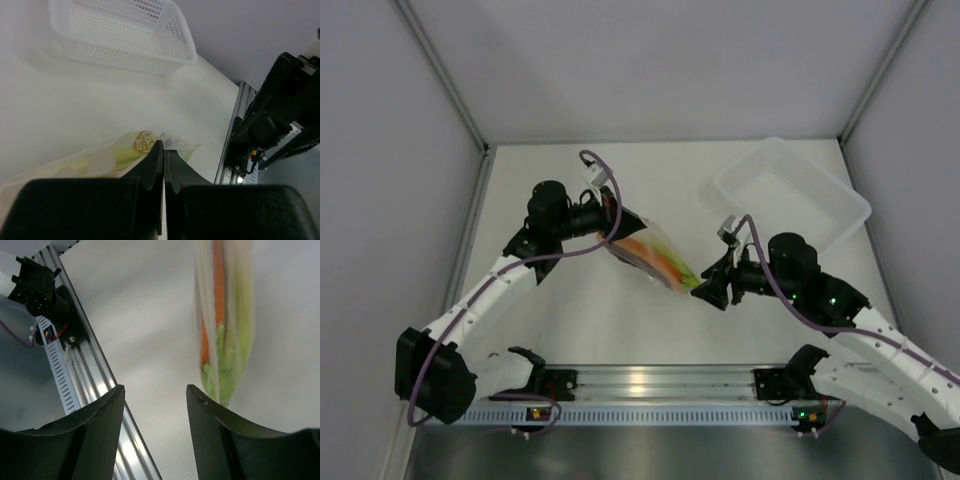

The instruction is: Open the zip-top bag and remove the fake food

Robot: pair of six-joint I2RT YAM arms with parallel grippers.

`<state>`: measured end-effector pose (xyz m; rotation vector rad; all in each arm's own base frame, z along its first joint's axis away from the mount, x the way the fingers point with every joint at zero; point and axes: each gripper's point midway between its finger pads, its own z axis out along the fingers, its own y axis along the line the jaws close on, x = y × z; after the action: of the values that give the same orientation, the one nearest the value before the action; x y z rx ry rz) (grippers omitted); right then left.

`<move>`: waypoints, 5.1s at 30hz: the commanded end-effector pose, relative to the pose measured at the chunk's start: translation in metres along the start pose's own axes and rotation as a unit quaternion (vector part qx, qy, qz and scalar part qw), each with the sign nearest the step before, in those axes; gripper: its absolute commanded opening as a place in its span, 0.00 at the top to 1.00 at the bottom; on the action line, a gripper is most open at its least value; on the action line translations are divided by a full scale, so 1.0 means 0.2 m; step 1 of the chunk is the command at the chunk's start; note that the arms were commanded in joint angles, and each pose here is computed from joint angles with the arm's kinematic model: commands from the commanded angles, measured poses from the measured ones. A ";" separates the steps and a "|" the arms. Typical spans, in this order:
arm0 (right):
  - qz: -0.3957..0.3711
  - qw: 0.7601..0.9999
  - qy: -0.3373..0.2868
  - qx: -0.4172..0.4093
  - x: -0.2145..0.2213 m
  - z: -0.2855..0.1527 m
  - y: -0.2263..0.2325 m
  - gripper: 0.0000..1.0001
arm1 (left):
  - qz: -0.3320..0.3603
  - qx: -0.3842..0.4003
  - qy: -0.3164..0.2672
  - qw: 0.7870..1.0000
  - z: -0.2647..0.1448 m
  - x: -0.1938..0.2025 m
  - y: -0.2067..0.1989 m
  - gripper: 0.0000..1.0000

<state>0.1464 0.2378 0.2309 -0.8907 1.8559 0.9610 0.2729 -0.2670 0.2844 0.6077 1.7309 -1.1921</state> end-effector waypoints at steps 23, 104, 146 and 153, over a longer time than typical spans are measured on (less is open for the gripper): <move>-0.029 0.992 -0.110 0.062 -0.38 0.07 -0.11 0.51 | 0.046 0.140 0.022 0.989 0.01 0.02 -0.18 1.00; 0.308 0.890 -0.212 0.260 -0.24 0.35 -0.47 1.00 | -0.023 -0.351 0.011 0.936 0.26 0.25 0.05 0.33; 0.211 0.946 -0.076 0.232 -0.03 0.12 -0.40 0.82 | -0.058 -0.320 0.072 0.943 0.20 0.23 -0.06 1.00; 0.194 0.950 -0.102 0.221 -0.22 0.04 -0.27 0.71 | -0.067 -0.318 0.072 0.943 0.25 0.24 -0.08 1.00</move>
<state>0.2215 0.2270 0.2229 -0.1334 2.0362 0.7436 0.2507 -0.3100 0.2102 0.2454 2.2426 -0.5412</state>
